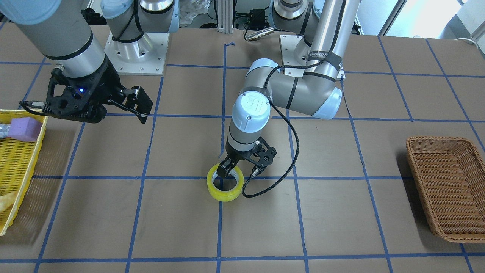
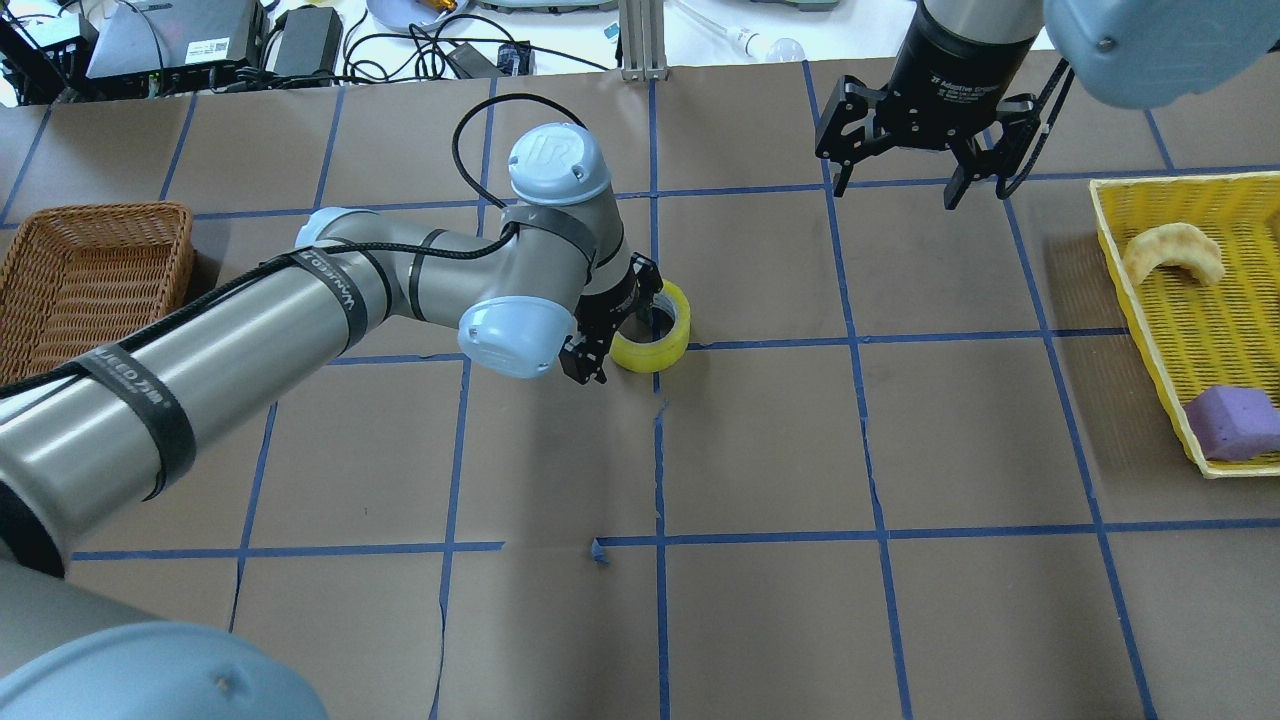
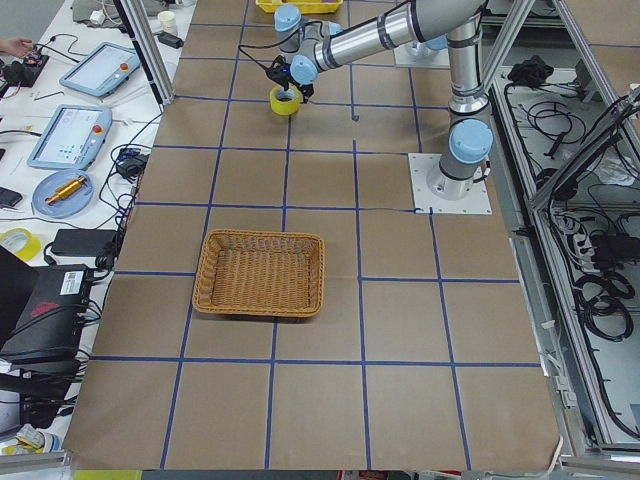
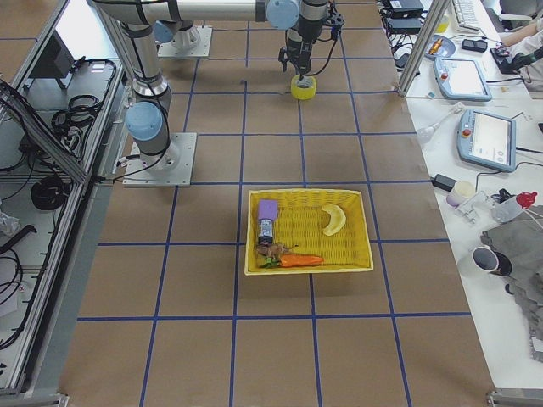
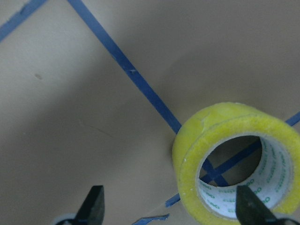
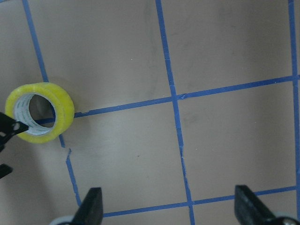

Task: Transfer tape with both arms
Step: 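Grasp the tape roll with the left gripper and lift it, then carry the tape roll into the wicker basket and open the left gripper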

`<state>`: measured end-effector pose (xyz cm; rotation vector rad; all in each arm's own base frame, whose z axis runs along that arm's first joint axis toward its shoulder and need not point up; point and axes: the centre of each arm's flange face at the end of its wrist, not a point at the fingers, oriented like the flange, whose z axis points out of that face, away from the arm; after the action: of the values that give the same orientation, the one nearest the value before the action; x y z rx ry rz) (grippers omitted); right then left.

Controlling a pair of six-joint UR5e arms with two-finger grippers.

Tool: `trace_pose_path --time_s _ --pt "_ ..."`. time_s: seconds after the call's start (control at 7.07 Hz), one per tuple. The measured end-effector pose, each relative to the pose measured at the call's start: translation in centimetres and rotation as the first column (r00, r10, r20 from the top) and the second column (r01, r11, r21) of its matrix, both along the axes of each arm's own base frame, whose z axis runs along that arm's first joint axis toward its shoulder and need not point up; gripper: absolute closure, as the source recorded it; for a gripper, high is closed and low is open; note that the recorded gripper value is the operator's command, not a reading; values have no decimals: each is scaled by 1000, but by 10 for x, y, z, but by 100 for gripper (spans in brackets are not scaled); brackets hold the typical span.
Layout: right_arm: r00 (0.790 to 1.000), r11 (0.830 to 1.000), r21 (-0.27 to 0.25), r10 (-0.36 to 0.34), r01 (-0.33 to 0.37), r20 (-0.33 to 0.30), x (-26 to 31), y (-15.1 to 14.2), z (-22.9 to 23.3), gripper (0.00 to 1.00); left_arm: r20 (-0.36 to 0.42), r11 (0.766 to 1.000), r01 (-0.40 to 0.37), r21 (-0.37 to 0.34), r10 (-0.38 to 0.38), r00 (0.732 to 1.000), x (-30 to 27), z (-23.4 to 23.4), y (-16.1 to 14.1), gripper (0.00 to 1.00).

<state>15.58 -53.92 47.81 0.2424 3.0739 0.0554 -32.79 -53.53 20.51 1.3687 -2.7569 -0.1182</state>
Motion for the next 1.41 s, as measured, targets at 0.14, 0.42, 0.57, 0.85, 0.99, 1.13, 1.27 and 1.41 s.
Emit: trace_pose_path --time_s 0.14,0.42,0.57,0.85,0.99,1.13,1.27,1.41 --pt "1000 1000 -3 3 -2 7 1 3 3 0 -1 1000 3 -6 -3 1000 -5 -12 -2 100" --pt "1000 1000 3 7 -7 -5 0 7 4 0 -4 1000 17 -15 -17 1000 -8 -20 -4 100" --pt "999 1000 24 15 -14 -31 0 12 4 0 -6 997 68 -28 -68 998 -8 -17 -6 100" --pt "997 998 55 43 -39 -70 7 22 3 0 40 938 334 -92 -331 943 21 13 -28 100" --pt "996 997 59 49 -45 -75 10 23 2 0 70 890 444 -101 -439 896 60 34 -47 100" --pt "996 997 61 51 -47 -77 11 24 2 0 93 813 575 -91 -567 818 105 57 -63 100" --pt "996 997 62 52 -47 -78 11 24 1 0 119 719 693 -53 -684 719 162 79 -76 100" --pt "995 997 67 53 -47 -83 10 25 0 0 140 624 781 4 -774 618 231 97 -83 100"
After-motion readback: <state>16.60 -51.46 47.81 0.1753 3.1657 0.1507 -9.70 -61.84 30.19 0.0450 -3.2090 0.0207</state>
